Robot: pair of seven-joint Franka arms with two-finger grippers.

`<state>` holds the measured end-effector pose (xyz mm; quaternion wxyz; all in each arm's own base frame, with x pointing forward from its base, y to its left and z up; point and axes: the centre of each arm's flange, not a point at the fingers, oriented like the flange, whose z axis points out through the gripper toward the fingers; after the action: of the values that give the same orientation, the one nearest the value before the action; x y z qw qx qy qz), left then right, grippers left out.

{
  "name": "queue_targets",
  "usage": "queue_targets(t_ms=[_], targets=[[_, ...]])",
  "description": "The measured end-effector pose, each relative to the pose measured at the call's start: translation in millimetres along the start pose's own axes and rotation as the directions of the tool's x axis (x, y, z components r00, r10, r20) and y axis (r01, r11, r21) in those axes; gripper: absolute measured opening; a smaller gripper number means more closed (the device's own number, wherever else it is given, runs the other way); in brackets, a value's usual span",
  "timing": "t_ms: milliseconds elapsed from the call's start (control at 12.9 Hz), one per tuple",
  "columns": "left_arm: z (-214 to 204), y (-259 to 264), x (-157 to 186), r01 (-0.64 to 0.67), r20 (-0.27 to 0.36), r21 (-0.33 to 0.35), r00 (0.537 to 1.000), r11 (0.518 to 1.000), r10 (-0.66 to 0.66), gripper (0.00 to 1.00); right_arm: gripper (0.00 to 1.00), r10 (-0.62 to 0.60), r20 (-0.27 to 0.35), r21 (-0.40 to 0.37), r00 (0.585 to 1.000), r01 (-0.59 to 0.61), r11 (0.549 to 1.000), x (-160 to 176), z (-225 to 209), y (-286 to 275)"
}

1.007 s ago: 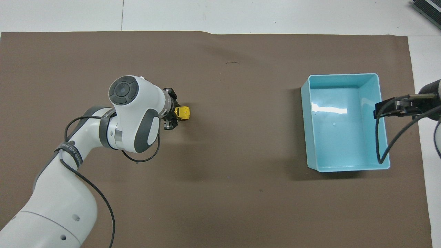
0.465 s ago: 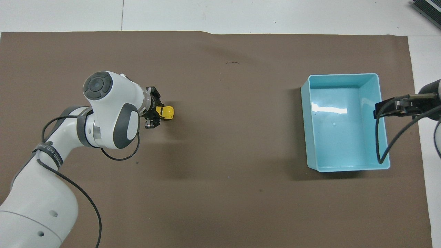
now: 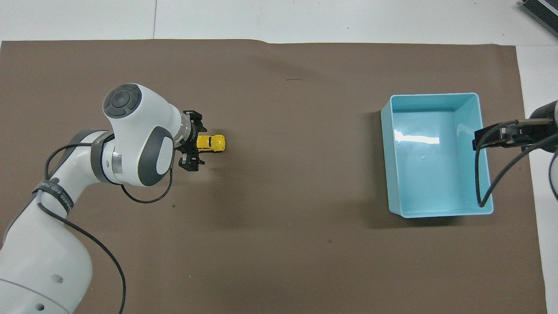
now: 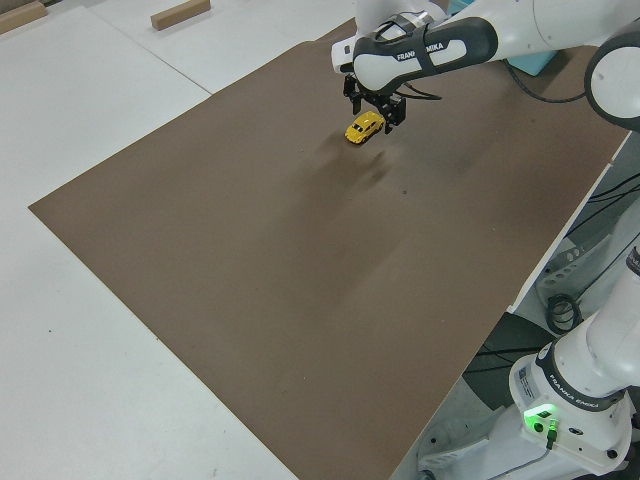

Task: Wind up and store yellow beetle car
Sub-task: 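Release the car so it rolls toward the blue bin, lifting the left gripper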

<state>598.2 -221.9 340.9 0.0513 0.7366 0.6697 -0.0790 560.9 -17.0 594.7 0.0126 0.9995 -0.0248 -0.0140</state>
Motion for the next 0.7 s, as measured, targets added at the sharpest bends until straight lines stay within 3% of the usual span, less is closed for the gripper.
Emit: queue_targets(t_ms=[697], targets=[[-38,7,-1,-0.008,0.009,-0.043,1.000,0.999,0.009,1.00,1.00,0.000,0.000,0.000,1.000,0.000,1.000,0,0,0]])
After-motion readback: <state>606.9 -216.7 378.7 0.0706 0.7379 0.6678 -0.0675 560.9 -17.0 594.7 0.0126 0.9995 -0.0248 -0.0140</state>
